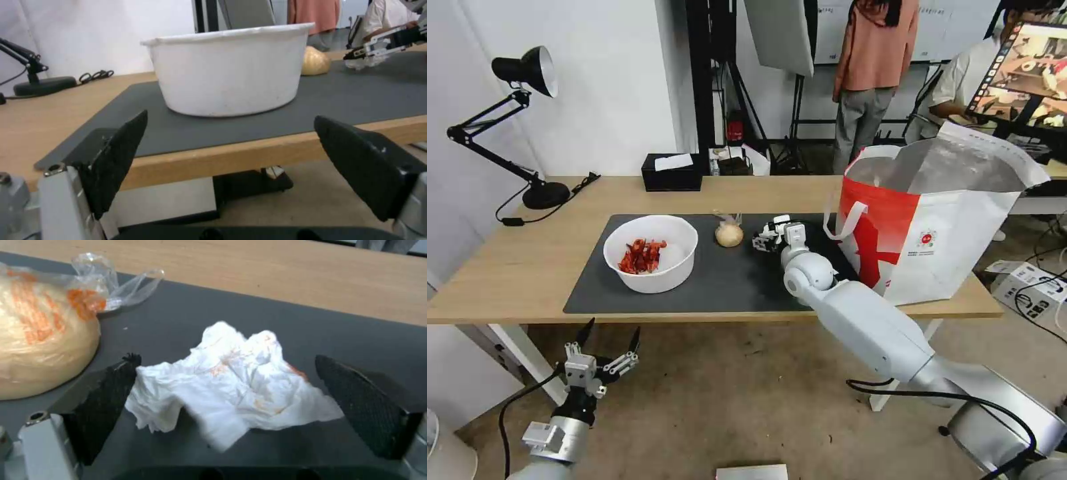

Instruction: Pick up the trash from the table and place it into the takeout bag.

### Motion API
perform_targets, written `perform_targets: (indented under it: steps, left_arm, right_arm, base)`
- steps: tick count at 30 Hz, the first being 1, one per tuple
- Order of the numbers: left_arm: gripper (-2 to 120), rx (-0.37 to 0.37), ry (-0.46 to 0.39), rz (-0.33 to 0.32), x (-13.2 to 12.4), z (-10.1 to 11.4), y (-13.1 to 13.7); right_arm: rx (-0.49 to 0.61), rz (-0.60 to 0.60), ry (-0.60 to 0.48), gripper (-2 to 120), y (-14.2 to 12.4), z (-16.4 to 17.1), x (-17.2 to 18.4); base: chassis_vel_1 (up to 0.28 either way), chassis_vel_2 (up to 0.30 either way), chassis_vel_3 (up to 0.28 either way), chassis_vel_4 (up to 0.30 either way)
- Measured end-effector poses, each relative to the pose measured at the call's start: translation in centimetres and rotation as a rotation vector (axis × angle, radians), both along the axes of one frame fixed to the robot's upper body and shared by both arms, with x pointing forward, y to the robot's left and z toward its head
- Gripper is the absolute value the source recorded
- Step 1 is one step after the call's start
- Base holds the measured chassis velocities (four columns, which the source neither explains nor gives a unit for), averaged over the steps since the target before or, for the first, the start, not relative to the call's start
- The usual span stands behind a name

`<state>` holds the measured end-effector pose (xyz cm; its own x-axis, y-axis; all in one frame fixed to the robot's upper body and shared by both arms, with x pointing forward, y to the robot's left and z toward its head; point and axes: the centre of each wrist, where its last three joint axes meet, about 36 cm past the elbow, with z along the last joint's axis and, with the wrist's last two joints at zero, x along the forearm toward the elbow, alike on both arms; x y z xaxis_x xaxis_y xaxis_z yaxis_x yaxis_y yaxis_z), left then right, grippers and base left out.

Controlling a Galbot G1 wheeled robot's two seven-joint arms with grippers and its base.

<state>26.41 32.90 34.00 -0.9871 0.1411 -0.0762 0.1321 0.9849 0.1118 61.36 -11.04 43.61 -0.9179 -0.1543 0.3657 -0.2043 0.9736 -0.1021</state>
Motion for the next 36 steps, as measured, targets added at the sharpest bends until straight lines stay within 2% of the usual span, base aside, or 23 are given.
perform_targets:
  steps: [5, 9, 17, 18, 20, 22, 25, 28, 29, 31, 33, 36]
  left_arm:
    - [100, -0.001, 0.004, 0.0, 0.0, -0.2, 0.0]
    - [100, 0.0, 0.003, -0.002, 0.1, -0.1, 0.2]
    - [100, -0.003, 0.002, -0.002, 0.2, -0.1, 0.3]
    - [100, -0.003, 0.002, -0.002, 0.2, -0.1, 0.3]
    - [100, -0.006, 0.004, 0.0, 0.1, -0.2, 0.2]
    - [100, -0.008, 0.006, 0.0, 0.1, -0.2, 0.2]
    - [100, -0.009, 0.01, 0.002, 0.0, -0.4, 0.2]
    - [100, -0.01, 0.011, 0.003, -0.1, -0.5, 0.2]
    - [100, -0.011, 0.012, 0.003, -0.1, -0.5, 0.1]
    - [100, -0.012, 0.012, 0.004, -0.1, -0.6, 0.1]
    - [100, -0.014, 0.013, 0.006, -0.1, -0.6, 0.1]
    - [100, -0.015, 0.014, 0.006, -0.2, -0.7, 0.1]
  right_arm:
    - [0.003, 0.0, 0.011, 99, 0.2, -0.3, 0.1]
    - [0.008, -0.001, 0.02, 93, 0.3, -0.6, 0.1]
    - [0.026, 0.001, 0.035, 61, 0.4, -1.0, -0.3]
    - [0.026, 0.001, 0.035, 61, 0.4, -1.0, -0.3]
    - [0.025, 0.0, 0.034, 49, 0.2, -0.9, -0.2]
    - [0.024, -0.001, 0.033, 45, 0.1, -0.8, -0.2]
    - [0.023, -0.003, 0.031, 29, -0.2, -0.8, -0.1]
    - [0.024, -0.002, 0.03, 22, -0.2, -0.8, -0.2]
    - [0.024, -0.002, 0.031, 15, -0.3, -0.9, -0.2]
    - [0.024, -0.002, 0.032, 13, -0.3, -1.0, -0.3]
    - [0.026, -0.002, 0.03, 3, -0.3, -1.0, -0.4]
    - [0.027, -0.002, 0.028, 0, -0.4, -1.0, -0.4]
  base:
    - [0.0, 0.0, 0.0, 0.0]
    - [0.0, 0.0, 0.0, 0.0]
    - [0.0, 0.0, 0.0, 0.0]
    - [0.0, 0.0, 0.0, 0.0]
    - [0.0, 0.0, 0.0, 0.0]
    - [0.0, 0.0, 0.0, 0.0]
    - [0.0, 0.0, 0.0, 0.0]
    - [0.0, 0.0, 0.0, 0.0]
    - [0.0, 0.0, 0.0, 0.0]
    - [0.0, 0.0, 0.0, 0.0]
    - [0.0, 0.0, 0.0, 0.0]
    - [0.0, 0.0, 0.0, 0.0]
